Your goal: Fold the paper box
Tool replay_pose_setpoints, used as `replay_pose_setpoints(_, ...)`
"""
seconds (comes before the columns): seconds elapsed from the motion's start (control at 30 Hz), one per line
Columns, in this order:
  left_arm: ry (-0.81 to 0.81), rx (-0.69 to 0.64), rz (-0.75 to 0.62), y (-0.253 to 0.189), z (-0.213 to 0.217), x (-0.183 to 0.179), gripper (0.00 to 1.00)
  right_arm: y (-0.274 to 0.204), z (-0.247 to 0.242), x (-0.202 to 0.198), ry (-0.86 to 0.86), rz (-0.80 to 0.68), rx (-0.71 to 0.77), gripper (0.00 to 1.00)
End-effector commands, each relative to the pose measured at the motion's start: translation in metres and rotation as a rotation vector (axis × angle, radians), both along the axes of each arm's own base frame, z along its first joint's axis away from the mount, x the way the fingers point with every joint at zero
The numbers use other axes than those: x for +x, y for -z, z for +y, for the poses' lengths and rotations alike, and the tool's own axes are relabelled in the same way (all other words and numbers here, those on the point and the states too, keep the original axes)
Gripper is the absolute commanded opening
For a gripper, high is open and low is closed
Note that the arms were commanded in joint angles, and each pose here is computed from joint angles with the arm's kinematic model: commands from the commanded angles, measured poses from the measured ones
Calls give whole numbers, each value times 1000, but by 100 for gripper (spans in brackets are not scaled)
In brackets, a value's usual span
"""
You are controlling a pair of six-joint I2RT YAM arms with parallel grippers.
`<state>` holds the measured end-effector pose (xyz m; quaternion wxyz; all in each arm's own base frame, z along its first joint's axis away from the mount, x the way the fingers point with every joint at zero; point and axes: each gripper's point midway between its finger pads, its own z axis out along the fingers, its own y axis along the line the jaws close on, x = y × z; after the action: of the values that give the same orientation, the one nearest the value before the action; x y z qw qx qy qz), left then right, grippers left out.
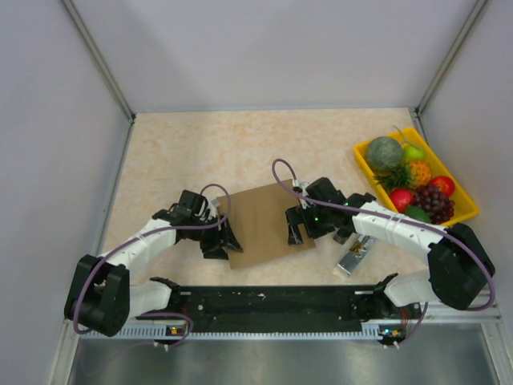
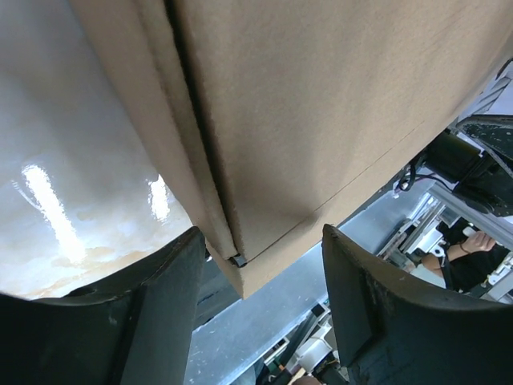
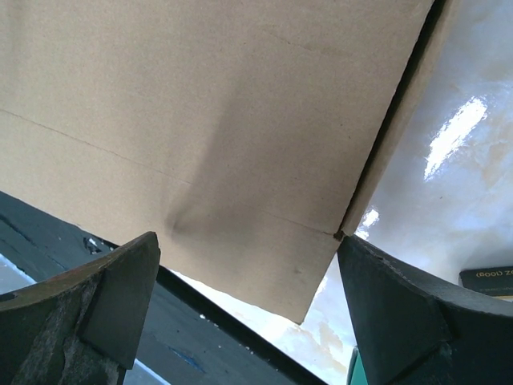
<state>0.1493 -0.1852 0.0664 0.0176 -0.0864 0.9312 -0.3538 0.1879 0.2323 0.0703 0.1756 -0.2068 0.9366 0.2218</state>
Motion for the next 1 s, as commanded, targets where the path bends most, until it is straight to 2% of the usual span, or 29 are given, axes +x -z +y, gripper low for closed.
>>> replay_pose_setpoints(0.0, -12, -93, -40, -12, -15, 13, 63, -17, 21, 5, -13, -3, 99, 90)
replay_pose_setpoints(0.17, -37, -192, -69, -23, -25, 16, 63, -17, 21, 6, -11, -3, 99, 90)
replay_pose_setpoints(0.37, -45, 73, -167, -14, 7, 32, 62, -15, 16, 8, 3, -23, 80, 90)
replay_pose_setpoints(0.43, -48, 104, -199, -12, 13, 34, 62, -11, 14, 10, 9, -28, 62, 90)
replay_pose_setpoints(0.8, -34, 113, -276, 3, 18, 30, 48, -7, 8, 10, 4, -70, 57, 84)
replay_pose_setpoints(0.97, -49, 139, -292, 6, 21, 31, 47, -3, 5, 8, 2, -72, 55, 79)
